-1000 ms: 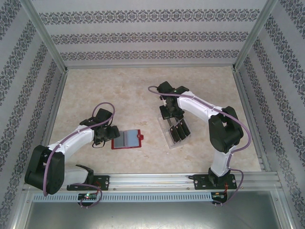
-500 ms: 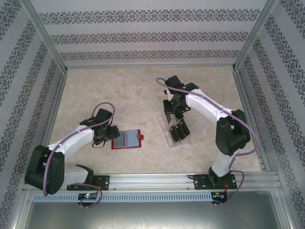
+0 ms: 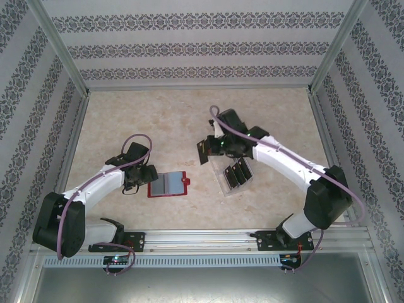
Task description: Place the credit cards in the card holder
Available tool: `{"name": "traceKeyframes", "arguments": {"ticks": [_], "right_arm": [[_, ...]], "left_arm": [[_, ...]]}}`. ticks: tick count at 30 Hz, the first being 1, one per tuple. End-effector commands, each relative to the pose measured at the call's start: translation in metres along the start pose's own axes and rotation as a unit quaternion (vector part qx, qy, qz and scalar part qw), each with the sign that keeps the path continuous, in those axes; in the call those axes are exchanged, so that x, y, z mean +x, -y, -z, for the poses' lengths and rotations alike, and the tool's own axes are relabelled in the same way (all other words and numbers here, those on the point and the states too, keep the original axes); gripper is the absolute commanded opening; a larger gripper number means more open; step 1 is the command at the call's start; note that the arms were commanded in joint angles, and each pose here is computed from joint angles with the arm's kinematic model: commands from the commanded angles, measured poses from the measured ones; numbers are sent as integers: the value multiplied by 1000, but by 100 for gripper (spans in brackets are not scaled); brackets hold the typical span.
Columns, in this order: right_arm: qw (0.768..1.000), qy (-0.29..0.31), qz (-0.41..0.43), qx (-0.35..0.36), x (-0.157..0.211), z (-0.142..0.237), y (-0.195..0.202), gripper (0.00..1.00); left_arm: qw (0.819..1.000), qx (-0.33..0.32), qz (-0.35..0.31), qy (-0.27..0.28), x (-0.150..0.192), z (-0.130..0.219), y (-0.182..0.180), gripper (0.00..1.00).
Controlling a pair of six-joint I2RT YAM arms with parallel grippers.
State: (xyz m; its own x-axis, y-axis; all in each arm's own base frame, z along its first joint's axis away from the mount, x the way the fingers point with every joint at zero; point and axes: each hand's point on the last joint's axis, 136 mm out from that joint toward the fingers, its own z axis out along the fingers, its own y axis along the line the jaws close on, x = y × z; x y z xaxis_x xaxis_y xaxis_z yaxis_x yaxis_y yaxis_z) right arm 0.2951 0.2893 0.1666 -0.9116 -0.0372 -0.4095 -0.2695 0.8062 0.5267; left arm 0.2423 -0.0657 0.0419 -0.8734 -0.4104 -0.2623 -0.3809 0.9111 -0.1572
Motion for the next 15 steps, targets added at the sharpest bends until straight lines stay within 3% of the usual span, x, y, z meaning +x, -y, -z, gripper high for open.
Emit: {"name": "traceKeyframes", "arguments": {"ticks": [1, 7, 15], "right_arm": [[996, 34, -31, -77, 5, -23, -39, 0], [989, 57, -56, -125, 37, -73, -62, 0], [983, 61, -78, -155, 64, -111, -75, 0]], "left_arm": [[1000, -23, -11, -1, 3, 6, -7, 83], [999, -29, -4, -11, 14, 4, -17, 83], [999, -39, -3, -18, 22, 2, -25, 83]]}}
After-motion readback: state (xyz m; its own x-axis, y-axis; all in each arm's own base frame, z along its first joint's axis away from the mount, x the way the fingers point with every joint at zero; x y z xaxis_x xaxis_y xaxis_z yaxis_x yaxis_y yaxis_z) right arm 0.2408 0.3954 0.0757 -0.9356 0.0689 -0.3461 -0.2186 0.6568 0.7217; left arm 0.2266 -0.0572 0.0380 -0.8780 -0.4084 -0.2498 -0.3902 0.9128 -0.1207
